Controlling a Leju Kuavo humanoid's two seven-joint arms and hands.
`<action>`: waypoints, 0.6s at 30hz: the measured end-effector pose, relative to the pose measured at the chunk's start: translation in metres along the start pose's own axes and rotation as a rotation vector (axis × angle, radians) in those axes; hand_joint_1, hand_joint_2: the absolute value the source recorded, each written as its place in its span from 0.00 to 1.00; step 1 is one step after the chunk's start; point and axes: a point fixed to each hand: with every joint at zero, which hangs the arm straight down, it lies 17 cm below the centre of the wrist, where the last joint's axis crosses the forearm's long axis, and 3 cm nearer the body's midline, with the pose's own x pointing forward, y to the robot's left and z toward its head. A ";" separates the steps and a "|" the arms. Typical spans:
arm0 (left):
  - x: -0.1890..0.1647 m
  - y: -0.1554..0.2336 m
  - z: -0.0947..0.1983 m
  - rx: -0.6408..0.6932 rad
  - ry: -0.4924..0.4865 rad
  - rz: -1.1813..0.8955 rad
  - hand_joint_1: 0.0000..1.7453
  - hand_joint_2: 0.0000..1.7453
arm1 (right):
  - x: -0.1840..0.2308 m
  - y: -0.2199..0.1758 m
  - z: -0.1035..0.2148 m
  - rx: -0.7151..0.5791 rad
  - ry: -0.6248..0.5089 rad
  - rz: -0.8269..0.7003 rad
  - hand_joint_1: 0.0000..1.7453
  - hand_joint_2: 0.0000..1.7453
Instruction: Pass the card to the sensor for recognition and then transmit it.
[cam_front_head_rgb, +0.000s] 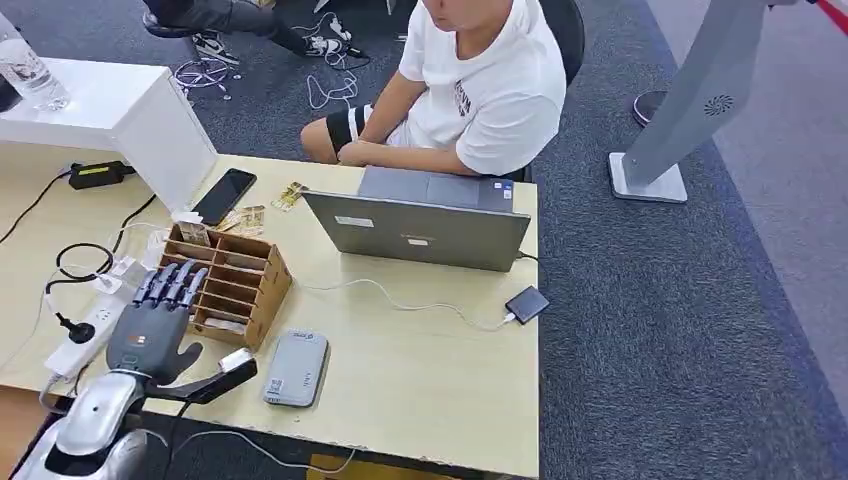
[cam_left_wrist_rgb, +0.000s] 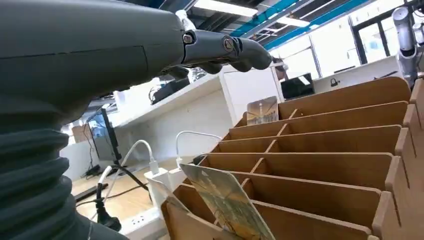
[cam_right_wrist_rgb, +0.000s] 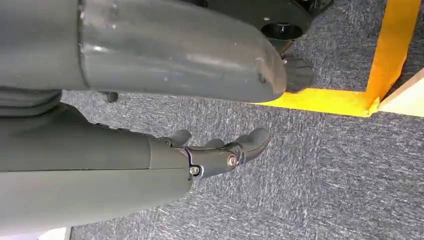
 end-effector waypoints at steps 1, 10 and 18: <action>0.001 0.000 0.000 0.000 -0.001 0.001 0.00 1.00 | 0.000 0.000 0.000 0.000 0.000 0.000 0.00 0.00; 0.001 -0.001 0.000 0.000 -0.003 0.000 0.00 1.00 | 0.001 0.001 0.000 0.007 -0.009 0.013 0.00 0.00; -0.003 -0.013 0.000 -0.040 0.009 0.001 0.00 1.00 | 0.001 0.004 0.001 0.021 -0.009 0.011 0.00 0.00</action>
